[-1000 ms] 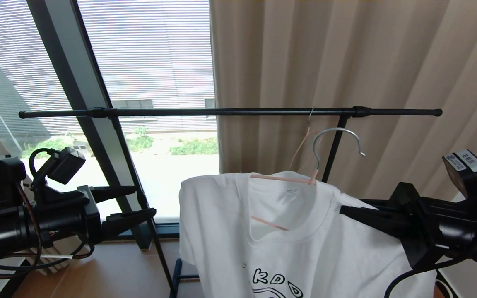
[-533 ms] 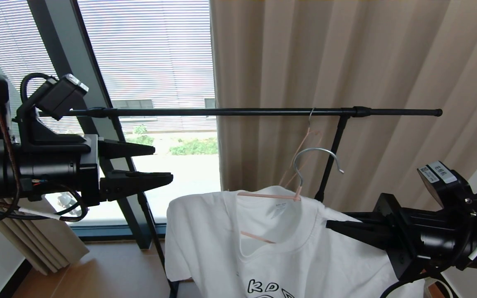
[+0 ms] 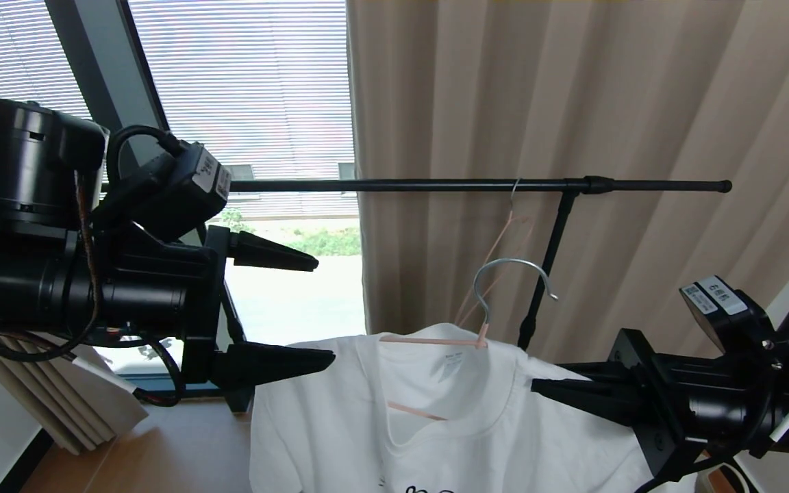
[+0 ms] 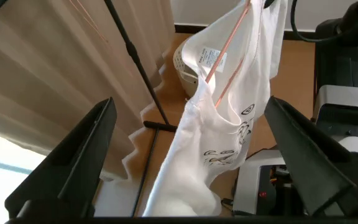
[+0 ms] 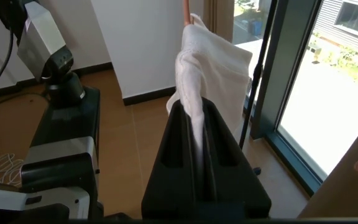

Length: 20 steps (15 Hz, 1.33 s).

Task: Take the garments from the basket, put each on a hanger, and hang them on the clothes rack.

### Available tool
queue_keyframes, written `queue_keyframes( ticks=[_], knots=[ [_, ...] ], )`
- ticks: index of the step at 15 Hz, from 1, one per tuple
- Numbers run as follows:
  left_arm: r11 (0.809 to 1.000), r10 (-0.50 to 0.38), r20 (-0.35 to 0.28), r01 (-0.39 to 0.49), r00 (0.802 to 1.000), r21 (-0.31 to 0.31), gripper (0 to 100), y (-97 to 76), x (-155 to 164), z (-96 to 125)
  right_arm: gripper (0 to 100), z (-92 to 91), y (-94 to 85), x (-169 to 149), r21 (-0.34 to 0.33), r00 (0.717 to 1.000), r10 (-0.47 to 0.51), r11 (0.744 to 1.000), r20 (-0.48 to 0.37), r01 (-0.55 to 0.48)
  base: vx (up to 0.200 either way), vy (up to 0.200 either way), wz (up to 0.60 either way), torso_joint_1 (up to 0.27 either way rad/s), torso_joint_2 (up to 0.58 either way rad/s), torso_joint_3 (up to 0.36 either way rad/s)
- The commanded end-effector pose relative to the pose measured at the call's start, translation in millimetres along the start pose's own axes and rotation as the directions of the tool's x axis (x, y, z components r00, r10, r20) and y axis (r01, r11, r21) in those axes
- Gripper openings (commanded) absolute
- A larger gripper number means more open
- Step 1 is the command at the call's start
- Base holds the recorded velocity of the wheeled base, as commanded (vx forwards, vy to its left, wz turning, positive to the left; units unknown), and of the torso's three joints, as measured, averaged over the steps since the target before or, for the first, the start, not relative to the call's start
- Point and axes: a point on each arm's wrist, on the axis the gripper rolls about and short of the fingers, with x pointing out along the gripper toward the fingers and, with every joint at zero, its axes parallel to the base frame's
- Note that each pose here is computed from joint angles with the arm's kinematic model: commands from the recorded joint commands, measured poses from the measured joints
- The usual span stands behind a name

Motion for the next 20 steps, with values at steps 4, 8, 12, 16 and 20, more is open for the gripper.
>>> queue_keyframes(
  ticks=[4,8,12,16,20],
  knots=[
    [0.996,-0.084,-0.051,0.084,0.995,-0.008,100,6.3,33.5,-19.1,0,0.5,2.1,-0.5,-0.009,1.0,0.005,1.0,0.001,-0.005,0.0,0.0,0.0,0.0,0.0,0.0],
    [0.992,-0.123,-0.06,0.124,0.991,0.013,100,7.3,48.3,-23.6,0,-1.0,8.9,3.8,-0.038,0.999,0.04,0.998,-0.004,-0.04,0.0,0.0,0.0,0.0,0.0,0.0],
    [0.988,-0.154,-0.066,0.155,0.986,0.009,100,3.1,56.0,-25.2,0,-0.8,13.4,5.5,-0.042,0.998,0.057,0.997,-0.004,-0.057,0.0,0.0,0.0,0.0,0.0,0.0],
    [0.983,-0.181,-0.081,0.181,0.98,-0.009,100,0.4,63.5,-31.3,0,1.7,17.5,3.5,-0.056,0.998,0.062,0.996,0.004,-0.062,0.0,0.0,0.0,0.0,0.0,0.0],
    [0.98,-0.2,-0.084,0.2,0.976,-0.009,100,-4.3,66.5,-31.8,0,4.2,24.1,3.5,-0.071,0.997,0.08,0.994,0.011,-0.079,0.0,0.0,0.0,0.0,0.0,0.0]
  ],
)
